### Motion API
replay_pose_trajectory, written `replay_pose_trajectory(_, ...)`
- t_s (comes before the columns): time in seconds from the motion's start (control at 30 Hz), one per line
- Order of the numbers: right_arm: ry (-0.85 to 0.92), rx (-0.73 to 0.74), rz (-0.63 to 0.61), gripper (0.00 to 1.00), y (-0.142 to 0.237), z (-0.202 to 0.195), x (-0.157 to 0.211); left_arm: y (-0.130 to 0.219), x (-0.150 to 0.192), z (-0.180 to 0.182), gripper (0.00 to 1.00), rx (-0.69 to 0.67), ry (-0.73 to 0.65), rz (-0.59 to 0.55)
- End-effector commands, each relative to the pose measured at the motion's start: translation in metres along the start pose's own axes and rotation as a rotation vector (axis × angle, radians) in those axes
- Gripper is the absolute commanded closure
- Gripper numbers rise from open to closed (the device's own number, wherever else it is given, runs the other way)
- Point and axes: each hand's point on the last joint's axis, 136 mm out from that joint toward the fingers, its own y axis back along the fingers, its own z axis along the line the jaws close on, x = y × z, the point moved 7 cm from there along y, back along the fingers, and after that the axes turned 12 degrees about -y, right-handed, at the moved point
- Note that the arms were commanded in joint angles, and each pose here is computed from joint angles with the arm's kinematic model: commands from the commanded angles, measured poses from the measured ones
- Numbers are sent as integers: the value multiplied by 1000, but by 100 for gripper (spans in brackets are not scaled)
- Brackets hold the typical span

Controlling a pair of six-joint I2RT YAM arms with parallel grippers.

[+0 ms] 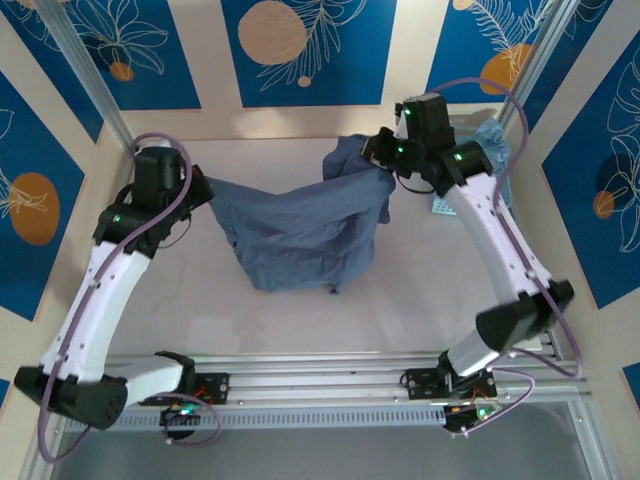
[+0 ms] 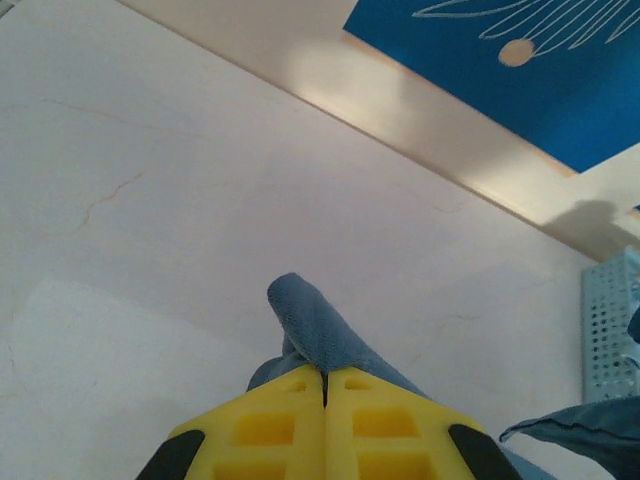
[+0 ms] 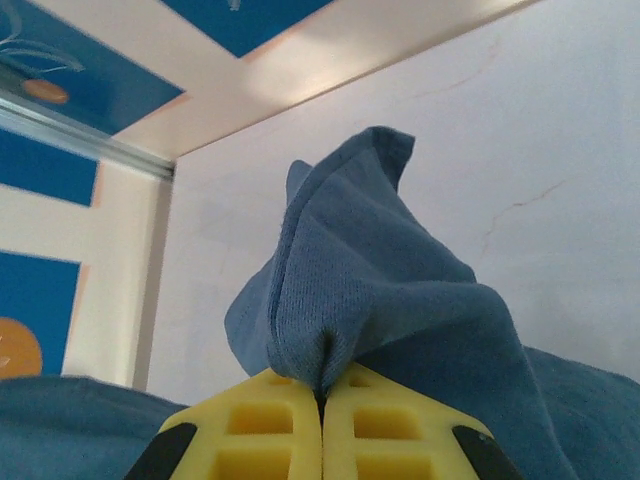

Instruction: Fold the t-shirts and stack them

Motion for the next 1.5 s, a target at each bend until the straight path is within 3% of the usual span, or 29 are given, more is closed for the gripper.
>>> replay_pose_trajectory(0.0, -144, 104, 119, 100, -51, -31, -14, -37, -6, 9, 100, -67, -13, 56)
replay_pose_trajectory(0.07, -203, 145, 172, 90, -84, -49, -24, -75, -4, 17, 100, -60, 35, 137)
replay_pose_trajectory(0.1, -232, 177, 197, 80, -98, -60, -29, -95, -2, 20, 94, -49, 56, 184)
replay_pose_trajectory(0.13, -245, 202, 216, 67, -111, -67, -32, -112, 0, 20, 71, -40, 59, 229)
replay_pose_trajectory(0.17, -255, 236, 224, 56, -119, -75, -35, -121, 3, 19, 55, -44, 53, 268)
replay_pose_trajectory(0.27, -277, 326, 230, 40, -120, -92, -33, -124, 17, 12, 38, -32, 31, 327)
replay_pose_trajectory(0.37, -278, 384, 240, 34, -106, -110, -10, -114, 66, 16, 36, -41, 44, 478)
replay_pose_trajectory(0.57, -302, 463, 326, 36, -77, -151, 63, -81, 187, 23, 36, 16, 207, 813)
replay_pose_trajectory(0.7, -281, 497, 382, 36, -74, -178, 98, -81, 226, 17, 32, 28, 253, 878)
replay_pose_trajectory(0.83, -230, 508, 391, 34, -87, -191, 103, -108, 237, 6, 30, 51, 301, 903)
replay_pose_trajectory(0.97, -222, 538, 401, 34, -109, -205, 94, -132, 251, -2, 32, 22, 273, 976)
replay_pose_trajectory(1.1, -189, 569, 399, 35, -135, -212, 83, -148, 260, -2, 43, -44, 231, 1021)
replay_pose_trajectory(1.3, -189, 589, 403, 40, -174, -223, 67, -167, 235, -9, 85, -80, 188, 913)
replay_pose_trajectory(1.37, -181, 583, 413, 49, -186, -223, 66, -169, 220, -13, 99, -79, 181, 861)
replay_pose_trajectory(1.47, -181, 581, 415, 71, -194, -221, 62, -166, 197, -20, 100, -56, 170, 789)
